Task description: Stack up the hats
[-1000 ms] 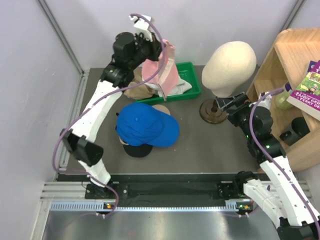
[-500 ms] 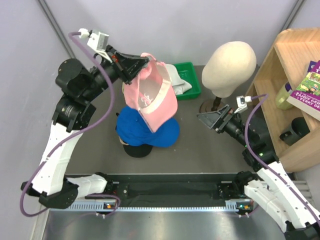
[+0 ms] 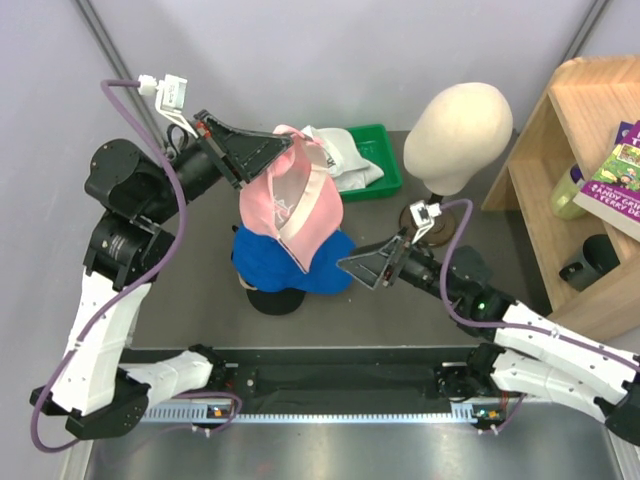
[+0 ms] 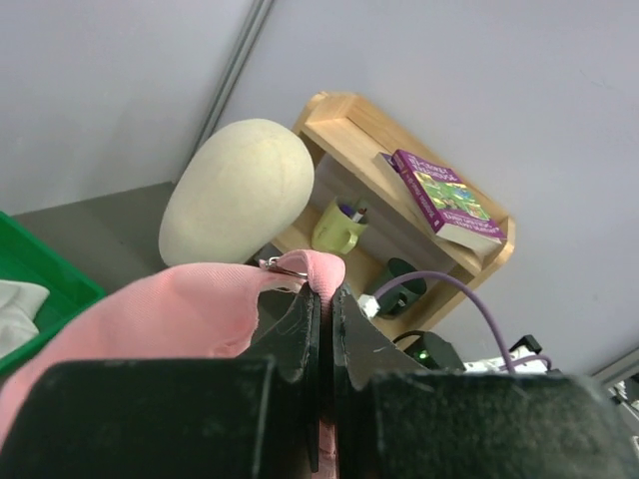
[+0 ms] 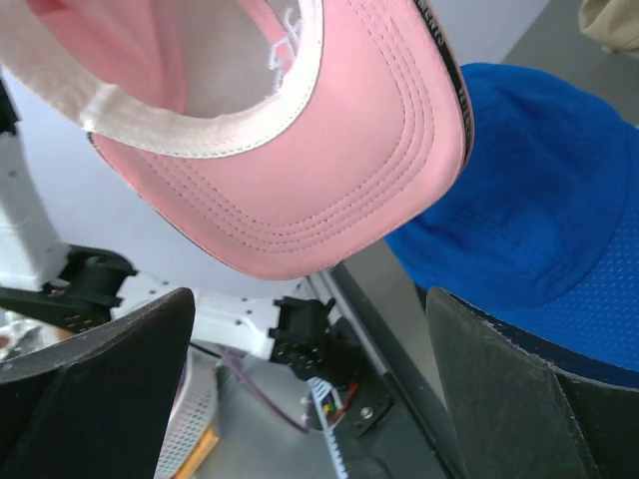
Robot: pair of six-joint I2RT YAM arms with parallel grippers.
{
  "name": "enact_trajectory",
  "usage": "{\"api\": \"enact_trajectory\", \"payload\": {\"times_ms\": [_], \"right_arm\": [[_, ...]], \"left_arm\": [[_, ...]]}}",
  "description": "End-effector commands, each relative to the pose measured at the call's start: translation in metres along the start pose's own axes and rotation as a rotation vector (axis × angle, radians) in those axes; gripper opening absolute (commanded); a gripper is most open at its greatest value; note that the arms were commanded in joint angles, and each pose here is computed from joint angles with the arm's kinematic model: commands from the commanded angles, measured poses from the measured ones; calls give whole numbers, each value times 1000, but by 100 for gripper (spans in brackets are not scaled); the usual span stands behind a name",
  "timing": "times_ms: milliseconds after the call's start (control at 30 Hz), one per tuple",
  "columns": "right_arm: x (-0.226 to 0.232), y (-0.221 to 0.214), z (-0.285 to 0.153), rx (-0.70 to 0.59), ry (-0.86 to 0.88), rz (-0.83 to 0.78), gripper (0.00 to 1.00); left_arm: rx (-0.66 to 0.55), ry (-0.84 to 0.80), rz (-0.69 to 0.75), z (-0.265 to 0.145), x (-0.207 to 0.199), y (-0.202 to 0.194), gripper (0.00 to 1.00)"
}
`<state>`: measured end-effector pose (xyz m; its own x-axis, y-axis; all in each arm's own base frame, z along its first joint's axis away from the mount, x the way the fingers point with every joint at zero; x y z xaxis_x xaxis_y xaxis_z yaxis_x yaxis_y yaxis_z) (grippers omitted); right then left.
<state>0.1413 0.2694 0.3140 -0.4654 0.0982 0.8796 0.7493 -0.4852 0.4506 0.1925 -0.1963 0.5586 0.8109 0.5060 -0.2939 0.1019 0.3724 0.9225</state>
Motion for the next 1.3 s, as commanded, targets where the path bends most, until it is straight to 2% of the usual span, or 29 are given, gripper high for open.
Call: {"api": "enact_trajectory", "payload": {"times_ms": [0, 433, 567, 700, 800, 833, 867, 933, 967, 1000, 1033, 1067, 1133, 1167, 1233, 1267], "right_arm": [[36, 31, 20, -131, 99, -136, 100], [36, 41, 32, -205, 144, -217, 100], [42, 39, 43, -171, 176, -243, 100], [58, 27, 54, -69, 279, -228, 98], [62, 23, 58, -39, 301, -188, 73], [62, 23, 58, -36, 296, -183, 50], [64, 25, 56, -43, 291, -185, 39], [56, 27, 53, -57, 234, -184, 25], [59, 29, 46, -73, 230, -202, 23], [44, 32, 40, -86, 129, -215, 11], [39, 34, 37, -94, 87, -241, 5], [45, 45, 28, -143, 68, -254, 0], [36, 48, 18, -147, -13, -293, 0], [43, 60, 10, -205, -37, -302, 0], [33, 64, 2, -201, -132, -344, 0], [40, 78, -3, -252, -172, -358, 0]], "left_arm": [[-57, -66, -39, -6, -21, 22, 0], [-66, -104, -76, -6, -33, 37, 0], [-63, -122, -91, -6, -36, 37, 0], [-52, -113, -81, -6, -34, 33, 0], [-37, -102, -63, -8, -31, 29, 0], [-27, -82, -58, -9, -28, 25, 0], [-31, -43, -47, -9, -22, 25, 0], [-7, 24, 0, -15, -12, 17, 0], [-16, 88, 38, -16, -1, 17, 0], [22, 163, 53, -22, 11, 6, 0], [43, 205, 54, -22, 21, -3, 0], [47, 245, 69, -24, 28, -6, 0], [56, 262, 72, -24, 33, -12, 0], [71, 267, 68, -22, 38, -20, 0], [60, 278, 74, -20, 41, -20, 0], [65, 295, 84, -18, 46, -21, 0]]}}
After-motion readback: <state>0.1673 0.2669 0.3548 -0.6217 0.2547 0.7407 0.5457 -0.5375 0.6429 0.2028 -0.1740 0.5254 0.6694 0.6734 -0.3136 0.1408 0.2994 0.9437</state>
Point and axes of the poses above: each gripper's point midway between its finger pads, its own z axis out along the fingers, its own x axis along the line the jaws close on, y = z × x, the point moved 3 cm from there along -z, back along the fingers, and after that the axes turned 14 degrees about z, right-handed, at the moved point
